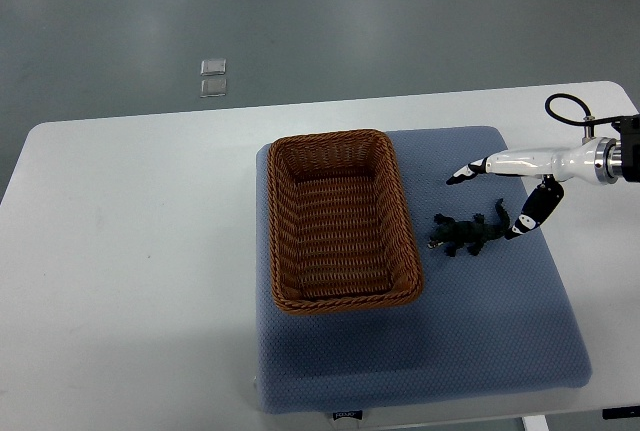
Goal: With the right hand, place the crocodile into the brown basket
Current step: 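Reach the right hand down over the green toy crocodile, then close the right hand's fingers around the crocodile's body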
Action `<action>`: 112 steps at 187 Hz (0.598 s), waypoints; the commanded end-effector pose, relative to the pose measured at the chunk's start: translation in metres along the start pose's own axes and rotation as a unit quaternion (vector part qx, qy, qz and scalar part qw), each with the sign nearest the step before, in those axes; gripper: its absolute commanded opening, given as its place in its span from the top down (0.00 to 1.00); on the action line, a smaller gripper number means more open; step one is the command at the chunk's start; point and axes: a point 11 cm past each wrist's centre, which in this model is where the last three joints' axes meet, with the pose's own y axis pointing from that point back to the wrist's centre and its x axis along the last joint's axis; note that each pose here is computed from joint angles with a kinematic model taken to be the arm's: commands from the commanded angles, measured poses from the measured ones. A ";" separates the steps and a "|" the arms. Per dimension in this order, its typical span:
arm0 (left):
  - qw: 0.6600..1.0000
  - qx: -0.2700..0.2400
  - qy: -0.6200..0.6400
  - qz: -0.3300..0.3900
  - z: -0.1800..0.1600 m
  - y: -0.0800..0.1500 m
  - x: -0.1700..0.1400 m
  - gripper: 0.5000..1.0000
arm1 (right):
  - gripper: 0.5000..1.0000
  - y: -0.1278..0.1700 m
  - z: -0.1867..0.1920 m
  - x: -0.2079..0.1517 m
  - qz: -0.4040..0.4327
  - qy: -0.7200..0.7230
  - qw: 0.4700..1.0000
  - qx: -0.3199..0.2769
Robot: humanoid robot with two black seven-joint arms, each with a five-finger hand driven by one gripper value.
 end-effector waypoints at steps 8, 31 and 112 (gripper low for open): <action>1.000 0.001 0.000 0.000 -0.001 0.000 0.000 0.00 | 0.16 -0.005 0.003 -0.005 -0.017 0.024 0.999 -0.025; 1.000 0.000 0.000 0.000 0.000 0.000 0.000 0.00 | 0.17 -0.014 -0.001 -0.007 -0.021 0.032 0.999 -0.030; 1.000 0.000 0.000 0.000 0.000 0.000 0.000 0.00 | 0.26 -0.027 0.004 -0.020 -0.022 0.049 0.998 -0.038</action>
